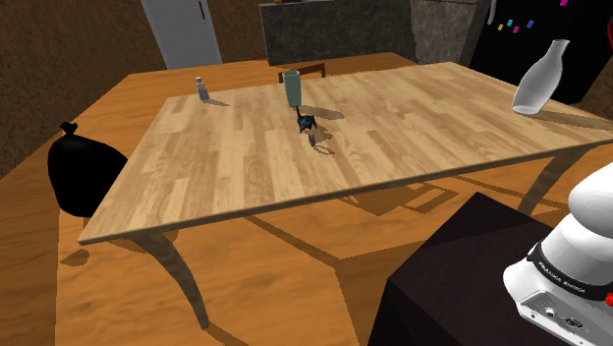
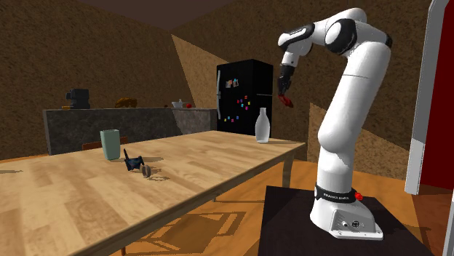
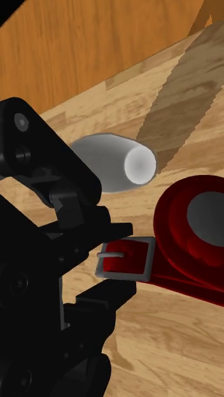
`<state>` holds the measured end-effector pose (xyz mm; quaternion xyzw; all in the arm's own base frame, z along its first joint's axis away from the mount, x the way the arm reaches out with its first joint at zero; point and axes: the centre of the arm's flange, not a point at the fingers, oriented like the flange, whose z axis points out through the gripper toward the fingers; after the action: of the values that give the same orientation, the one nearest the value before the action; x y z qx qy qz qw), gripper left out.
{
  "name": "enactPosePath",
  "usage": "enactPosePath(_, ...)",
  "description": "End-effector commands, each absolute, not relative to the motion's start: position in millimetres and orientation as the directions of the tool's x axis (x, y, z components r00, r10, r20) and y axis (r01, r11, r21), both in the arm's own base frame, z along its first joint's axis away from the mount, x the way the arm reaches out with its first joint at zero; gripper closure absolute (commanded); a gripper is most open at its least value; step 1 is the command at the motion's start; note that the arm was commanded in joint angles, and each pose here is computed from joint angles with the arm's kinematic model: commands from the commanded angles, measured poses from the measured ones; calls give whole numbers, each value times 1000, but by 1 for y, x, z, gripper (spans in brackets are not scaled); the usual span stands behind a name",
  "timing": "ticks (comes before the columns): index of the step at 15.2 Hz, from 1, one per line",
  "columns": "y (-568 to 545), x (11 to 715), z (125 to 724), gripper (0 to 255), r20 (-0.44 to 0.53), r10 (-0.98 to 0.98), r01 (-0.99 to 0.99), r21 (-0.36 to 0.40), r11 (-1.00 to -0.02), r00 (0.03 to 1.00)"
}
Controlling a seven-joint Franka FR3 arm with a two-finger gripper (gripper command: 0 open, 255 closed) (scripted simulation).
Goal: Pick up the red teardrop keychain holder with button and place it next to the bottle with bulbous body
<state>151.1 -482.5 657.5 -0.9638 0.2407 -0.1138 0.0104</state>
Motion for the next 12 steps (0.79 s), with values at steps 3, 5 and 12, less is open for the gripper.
enactPosePath(3, -529, 121, 662, 255, 215, -464, -460, -71, -885, 860)
enactPosePath(5, -551, 107, 662, 255, 215, -464, -460, -71, -885, 860)
enactPosePath(12, -568, 95, 636, 255, 215, -464, -460, -71, -885, 860)
